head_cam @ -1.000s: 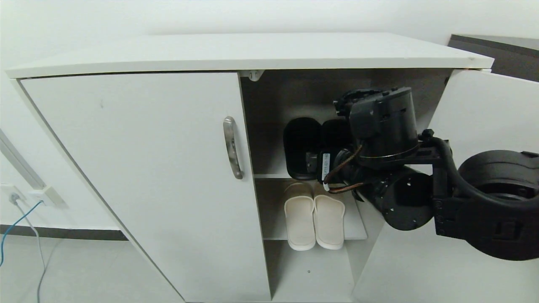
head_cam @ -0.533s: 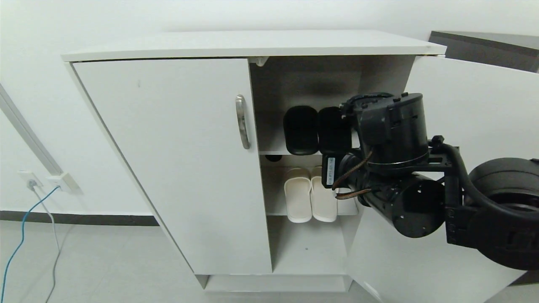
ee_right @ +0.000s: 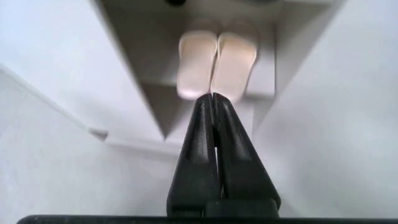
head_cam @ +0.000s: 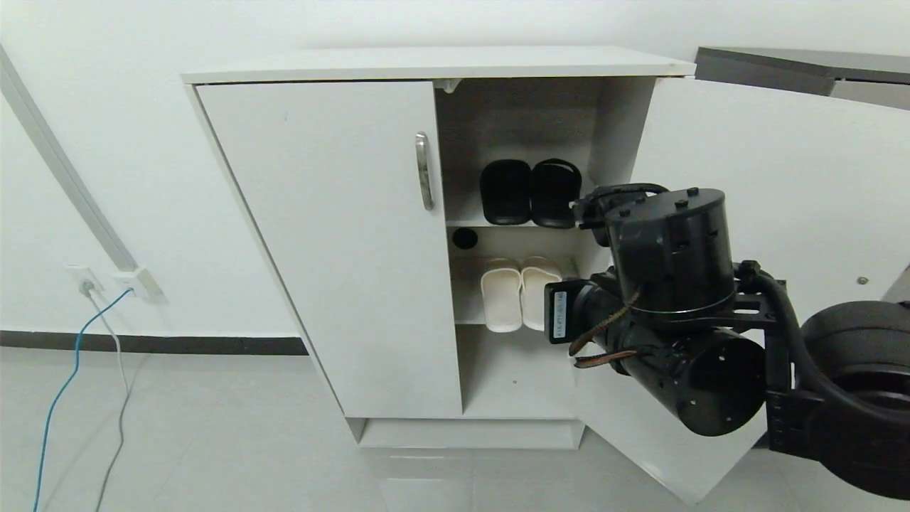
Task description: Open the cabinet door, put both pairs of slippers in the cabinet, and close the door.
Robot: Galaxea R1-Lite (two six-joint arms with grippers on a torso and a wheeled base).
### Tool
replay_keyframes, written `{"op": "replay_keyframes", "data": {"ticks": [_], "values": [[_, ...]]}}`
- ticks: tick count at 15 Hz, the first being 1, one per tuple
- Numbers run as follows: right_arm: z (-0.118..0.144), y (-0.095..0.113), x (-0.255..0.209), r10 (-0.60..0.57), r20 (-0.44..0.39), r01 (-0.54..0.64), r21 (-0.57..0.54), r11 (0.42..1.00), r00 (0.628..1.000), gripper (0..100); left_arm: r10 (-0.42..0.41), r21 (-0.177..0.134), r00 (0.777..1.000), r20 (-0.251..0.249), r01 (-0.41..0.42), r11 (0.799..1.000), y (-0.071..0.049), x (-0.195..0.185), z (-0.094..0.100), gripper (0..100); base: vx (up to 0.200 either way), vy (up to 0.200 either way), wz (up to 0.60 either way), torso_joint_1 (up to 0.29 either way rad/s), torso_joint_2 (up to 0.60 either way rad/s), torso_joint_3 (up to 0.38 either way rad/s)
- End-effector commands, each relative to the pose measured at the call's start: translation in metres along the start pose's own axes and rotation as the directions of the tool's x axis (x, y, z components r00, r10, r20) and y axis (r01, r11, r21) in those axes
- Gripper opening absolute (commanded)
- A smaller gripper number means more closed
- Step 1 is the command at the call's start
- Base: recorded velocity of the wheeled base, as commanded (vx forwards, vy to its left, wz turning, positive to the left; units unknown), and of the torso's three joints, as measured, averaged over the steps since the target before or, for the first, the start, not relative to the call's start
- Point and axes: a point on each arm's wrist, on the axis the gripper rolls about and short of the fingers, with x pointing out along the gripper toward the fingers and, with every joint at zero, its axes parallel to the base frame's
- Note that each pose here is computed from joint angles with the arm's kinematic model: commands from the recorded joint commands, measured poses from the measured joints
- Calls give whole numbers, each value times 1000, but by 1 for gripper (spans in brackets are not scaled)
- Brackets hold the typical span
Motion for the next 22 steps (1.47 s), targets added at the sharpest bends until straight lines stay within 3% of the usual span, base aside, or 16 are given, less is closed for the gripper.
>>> {"op": "replay_keyframes", "data": {"ticks": [1,5,9,22], "values": [[-5,-9,-11,71,-10,-71,5,997,997,0,2,0,1000,-1,-2,1000,0,0,0,0,0,0,0,0,0,0],[-38,-19,-13,162,-34,-163,1,987,986,0,1,0,1000,-2,-1,1000,0,0,0,0,0,0,0,0,0,0],[-52,-20,-9,171,-56,-173,-40,984,984,0,1,1,1000,-2,-1,1000,0,0,0,0,0,0,0,0,0,0],[-56,-22,-11,167,-65,-170,-56,984,984,0,1,0,1000,-1,-1,1000,0,0,0,0,0,0,0,0,0,0]]}}
